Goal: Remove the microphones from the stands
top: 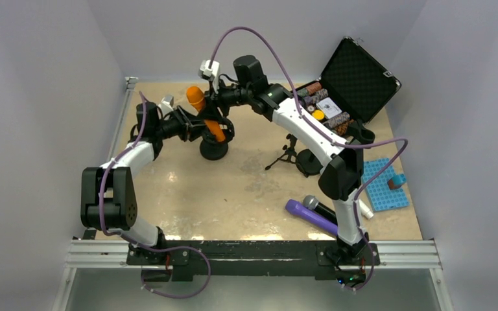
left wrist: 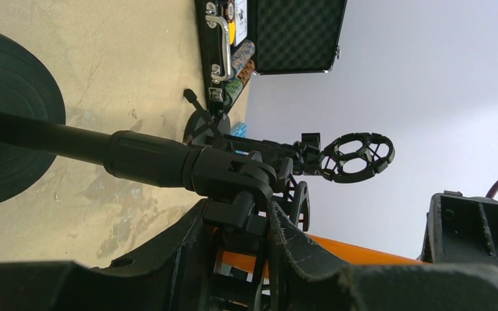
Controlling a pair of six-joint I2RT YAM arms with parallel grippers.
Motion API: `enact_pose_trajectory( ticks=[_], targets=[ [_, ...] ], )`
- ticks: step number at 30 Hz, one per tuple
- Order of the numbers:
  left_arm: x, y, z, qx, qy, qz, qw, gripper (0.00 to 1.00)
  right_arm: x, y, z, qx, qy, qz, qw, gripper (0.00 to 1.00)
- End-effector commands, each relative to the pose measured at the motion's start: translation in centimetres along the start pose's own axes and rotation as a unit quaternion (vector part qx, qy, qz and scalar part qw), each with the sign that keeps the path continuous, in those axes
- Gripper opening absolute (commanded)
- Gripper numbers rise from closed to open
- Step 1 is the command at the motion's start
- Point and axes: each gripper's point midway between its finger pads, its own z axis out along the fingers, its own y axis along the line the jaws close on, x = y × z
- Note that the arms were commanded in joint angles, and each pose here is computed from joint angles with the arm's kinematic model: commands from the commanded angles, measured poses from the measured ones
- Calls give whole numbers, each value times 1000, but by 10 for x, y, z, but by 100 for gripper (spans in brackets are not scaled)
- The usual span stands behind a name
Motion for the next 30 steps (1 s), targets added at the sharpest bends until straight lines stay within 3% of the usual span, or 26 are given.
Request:
enact_pose_trajectory(
  ticks=[1,2,10,14,17,23,30],
  targets=[
    [-6,-27,-11,31,-13,44,998,0,-67,25,-24,-15,-65,-48,997,6],
    [-7,-26,-12,29,-15,44,999,0,-82,29,-32,-13,-80,-57,995,0],
    [-7,-21,-15,23,-21,49,998,0,-187,57,-104,39,-203,-124,971,0],
    [-8,-17,-13,19,-23,47,998,0,-197,77,-135,40,-204,-136,969,0],
    [-9,-16,-13,20,-25,44,999,0,-164,97,-153,29,-145,-143,979,0],
    [-14,-21,-13,30,-30,52,998,0,-33,124,-184,15,37,-148,988,0],
    [-22,-28,-11,34,-26,62,997,0,79,150,-244,15,215,-158,964,0]
  ],
)
